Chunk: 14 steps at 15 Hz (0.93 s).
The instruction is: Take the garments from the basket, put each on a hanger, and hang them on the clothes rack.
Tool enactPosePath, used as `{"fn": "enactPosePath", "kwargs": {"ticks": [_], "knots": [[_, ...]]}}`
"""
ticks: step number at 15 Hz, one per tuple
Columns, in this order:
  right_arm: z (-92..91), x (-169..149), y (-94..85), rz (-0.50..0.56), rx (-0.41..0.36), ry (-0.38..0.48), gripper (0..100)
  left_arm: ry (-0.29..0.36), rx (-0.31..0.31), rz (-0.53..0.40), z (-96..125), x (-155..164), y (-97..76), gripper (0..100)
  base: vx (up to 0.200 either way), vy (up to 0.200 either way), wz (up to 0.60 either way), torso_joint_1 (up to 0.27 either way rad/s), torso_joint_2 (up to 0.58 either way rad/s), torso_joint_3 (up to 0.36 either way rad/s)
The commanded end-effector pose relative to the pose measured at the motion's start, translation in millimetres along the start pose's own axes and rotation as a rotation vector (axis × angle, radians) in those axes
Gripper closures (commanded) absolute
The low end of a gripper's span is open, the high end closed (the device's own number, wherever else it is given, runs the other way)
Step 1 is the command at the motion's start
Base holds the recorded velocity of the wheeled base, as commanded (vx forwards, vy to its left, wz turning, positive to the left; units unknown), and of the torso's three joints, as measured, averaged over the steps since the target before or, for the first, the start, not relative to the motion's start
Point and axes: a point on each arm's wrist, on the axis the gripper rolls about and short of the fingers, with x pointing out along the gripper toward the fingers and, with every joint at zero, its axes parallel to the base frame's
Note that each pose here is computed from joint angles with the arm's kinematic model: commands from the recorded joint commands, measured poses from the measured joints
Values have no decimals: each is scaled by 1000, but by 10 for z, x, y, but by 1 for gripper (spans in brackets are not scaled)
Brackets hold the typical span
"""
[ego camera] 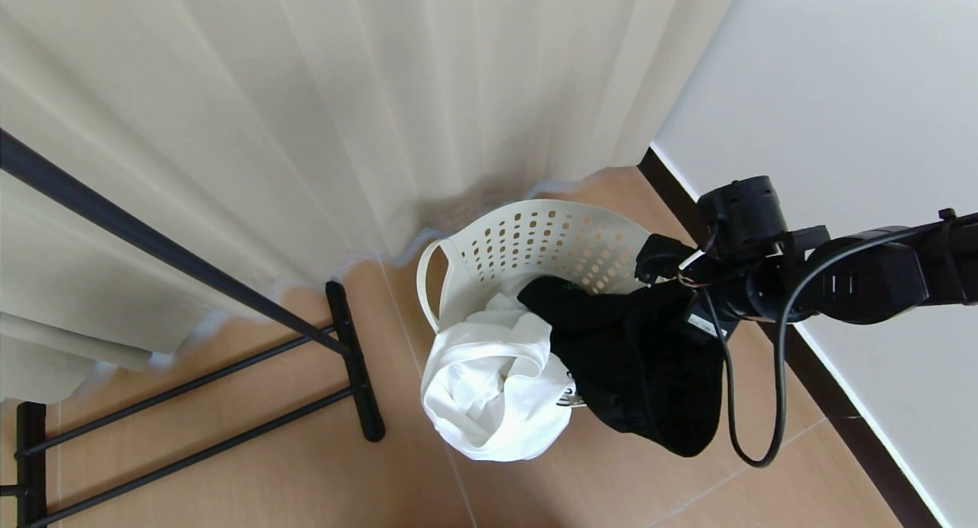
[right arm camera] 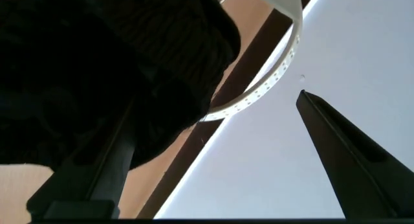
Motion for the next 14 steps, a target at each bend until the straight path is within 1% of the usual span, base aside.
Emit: {"fn": "enactPosePath", "kwargs": {"ticks": [1, 3, 5, 6, 8, 9, 10, 12, 14], "knots": [[61, 140, 10, 0, 6, 10, 0, 1, 0, 0, 0, 1, 0, 0, 0, 0, 0, 0, 0, 0], [83, 145, -5, -8, 23, -4, 0, 1, 0, 0, 0, 1, 0, 0, 0, 0, 0, 0, 0, 0], [124, 187, -7, -33, 51, -40, 0, 1, 0, 0, 0, 1, 0, 0, 0, 0, 0, 0, 0, 0], [125, 182, -12, -35, 54, -42, 100, 1, 0, 0, 0, 1, 0, 0, 0, 0, 0, 0, 0, 0], [126, 177, -6, -34, 63, -47, 100, 1, 0, 0, 0, 1, 0, 0, 0, 0, 0, 0, 0, 0], [100, 160, 8, -21, 81, -51, 100, 1, 1, 0, 0, 1, 0, 0, 0, 0, 0, 0, 0, 0], [87, 152, 14, -15, 83, -52, 100, 1, 0, 0, 0, 1, 0, 0, 0, 0, 0, 0, 0, 0], [27, 49, 15, -14, 125, -113, 100, 1, 0, 0, 0, 1, 0, 0, 0, 0, 0, 0, 0, 0], [-46, -144, 2, -46, 199, -184, 100, 1, 0, 0, 0, 1, 0, 0, 0, 0, 0, 0, 0, 0]]}}
